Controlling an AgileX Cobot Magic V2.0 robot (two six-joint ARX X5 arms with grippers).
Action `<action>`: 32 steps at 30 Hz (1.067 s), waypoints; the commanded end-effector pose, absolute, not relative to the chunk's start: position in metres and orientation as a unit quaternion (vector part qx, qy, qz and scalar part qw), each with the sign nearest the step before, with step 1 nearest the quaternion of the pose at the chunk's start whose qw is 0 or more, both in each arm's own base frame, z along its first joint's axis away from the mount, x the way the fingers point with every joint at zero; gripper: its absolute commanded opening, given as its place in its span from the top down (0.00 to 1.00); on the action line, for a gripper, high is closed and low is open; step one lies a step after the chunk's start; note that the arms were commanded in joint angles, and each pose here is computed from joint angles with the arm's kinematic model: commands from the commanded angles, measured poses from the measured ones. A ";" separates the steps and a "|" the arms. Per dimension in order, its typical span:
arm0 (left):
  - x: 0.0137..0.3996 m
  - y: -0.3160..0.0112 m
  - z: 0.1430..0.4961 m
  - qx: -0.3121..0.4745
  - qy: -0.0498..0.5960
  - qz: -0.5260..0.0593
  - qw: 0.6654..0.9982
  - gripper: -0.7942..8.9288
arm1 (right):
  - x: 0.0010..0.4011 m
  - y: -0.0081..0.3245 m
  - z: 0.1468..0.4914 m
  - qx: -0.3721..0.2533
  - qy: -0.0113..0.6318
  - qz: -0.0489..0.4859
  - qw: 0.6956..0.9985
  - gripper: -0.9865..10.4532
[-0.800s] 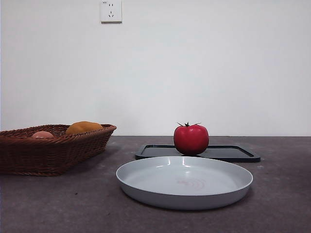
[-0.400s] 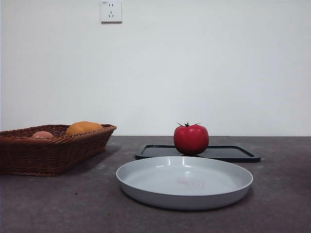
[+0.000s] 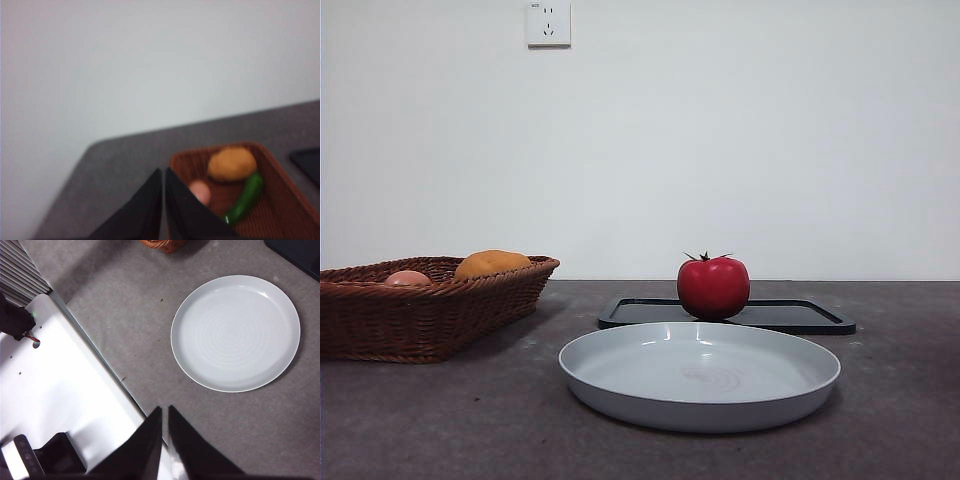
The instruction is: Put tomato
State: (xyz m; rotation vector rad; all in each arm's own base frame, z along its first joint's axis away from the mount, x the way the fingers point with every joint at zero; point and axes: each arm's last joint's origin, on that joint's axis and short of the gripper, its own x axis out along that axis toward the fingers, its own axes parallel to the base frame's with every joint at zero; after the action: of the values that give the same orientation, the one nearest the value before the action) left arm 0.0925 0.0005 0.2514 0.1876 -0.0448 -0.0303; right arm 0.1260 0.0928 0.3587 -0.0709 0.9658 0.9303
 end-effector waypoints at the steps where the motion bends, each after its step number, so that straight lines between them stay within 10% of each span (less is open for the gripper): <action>1: 0.094 0.001 0.228 0.067 -0.008 -0.015 0.998 0.91 | 0.127 0.095 0.361 -0.032 0.443 0.435 0.783 0.90; 32: 0.096 0.001 0.149 0.039 0.088 -0.020 0.995 0.91 | 0.127 0.095 0.361 -0.032 0.443 0.435 0.783 0.90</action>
State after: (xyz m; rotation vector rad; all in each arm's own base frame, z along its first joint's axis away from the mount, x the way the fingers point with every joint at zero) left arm 0.0948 0.0006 0.1571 0.0839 0.1488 -0.0399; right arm 0.1258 0.0927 0.3588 -0.0708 0.9650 0.9304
